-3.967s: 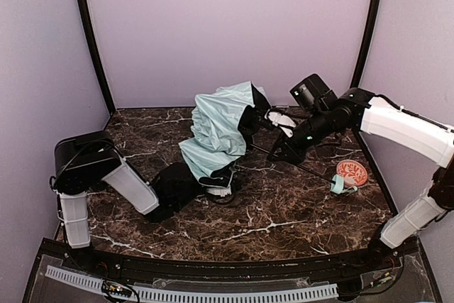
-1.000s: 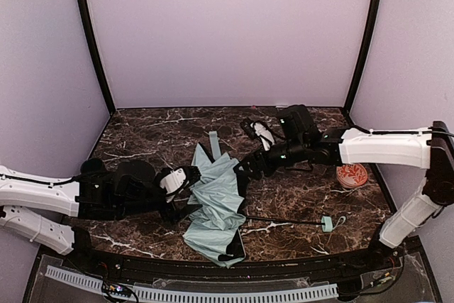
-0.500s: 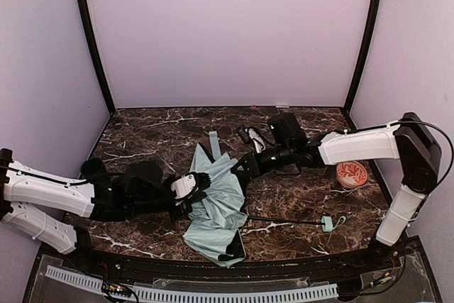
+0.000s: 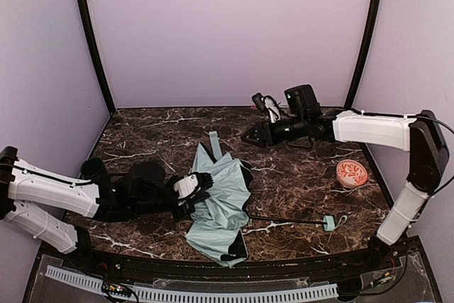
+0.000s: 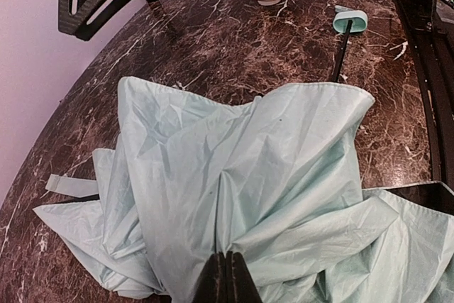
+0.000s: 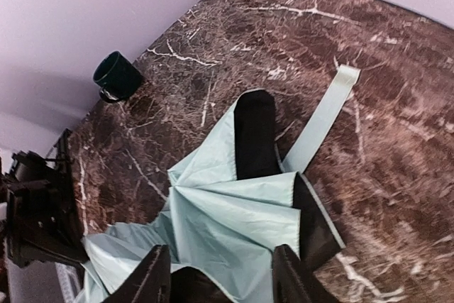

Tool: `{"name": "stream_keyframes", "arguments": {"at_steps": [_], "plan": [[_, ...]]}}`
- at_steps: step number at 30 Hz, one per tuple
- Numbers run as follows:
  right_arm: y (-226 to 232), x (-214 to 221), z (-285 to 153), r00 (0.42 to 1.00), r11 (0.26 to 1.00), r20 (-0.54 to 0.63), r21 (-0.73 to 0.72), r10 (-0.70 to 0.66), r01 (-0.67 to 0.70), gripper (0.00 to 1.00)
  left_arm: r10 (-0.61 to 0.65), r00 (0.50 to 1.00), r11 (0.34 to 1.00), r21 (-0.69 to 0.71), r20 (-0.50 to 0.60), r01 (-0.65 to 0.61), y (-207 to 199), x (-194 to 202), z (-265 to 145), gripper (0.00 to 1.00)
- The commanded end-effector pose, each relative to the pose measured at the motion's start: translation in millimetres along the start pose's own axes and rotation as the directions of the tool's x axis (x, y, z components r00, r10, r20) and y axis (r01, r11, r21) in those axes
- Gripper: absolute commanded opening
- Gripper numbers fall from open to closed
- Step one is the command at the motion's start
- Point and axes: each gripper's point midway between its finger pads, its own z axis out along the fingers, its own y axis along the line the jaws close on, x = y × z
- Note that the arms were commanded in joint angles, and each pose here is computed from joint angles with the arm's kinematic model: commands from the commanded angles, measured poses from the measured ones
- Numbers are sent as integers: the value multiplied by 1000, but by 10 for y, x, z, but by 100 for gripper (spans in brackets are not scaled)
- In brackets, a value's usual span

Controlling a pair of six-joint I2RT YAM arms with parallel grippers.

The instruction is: Put away the umbrella

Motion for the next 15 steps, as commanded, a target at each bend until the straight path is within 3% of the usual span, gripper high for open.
{"name": "stream_keyframes", "arguments": {"at_steps": [1,5,8,10,15], "plan": [[-64,37,-259,1000,994,-12,107,20,-18,55,-24,999,999,-44,-27,22,54,94,9,0],[209,523,-562,997,989,-14,132,74,-71,61,-33,999,998,-46,-15,32,50,99,-11,3],[672,912,-469,991,992,-59,-10,122,-123,68,-37,999,998,-50,3,37,72,38,-54,37],[951,1085,-411,987,984,-91,-107,135,-145,75,-56,998,997,-56,2,56,108,-30,-112,52],[1165,1463,-330,985,982,-154,-160,80,-105,73,-167,986,986,-28,-26,166,92,-72,-365,62]]}}
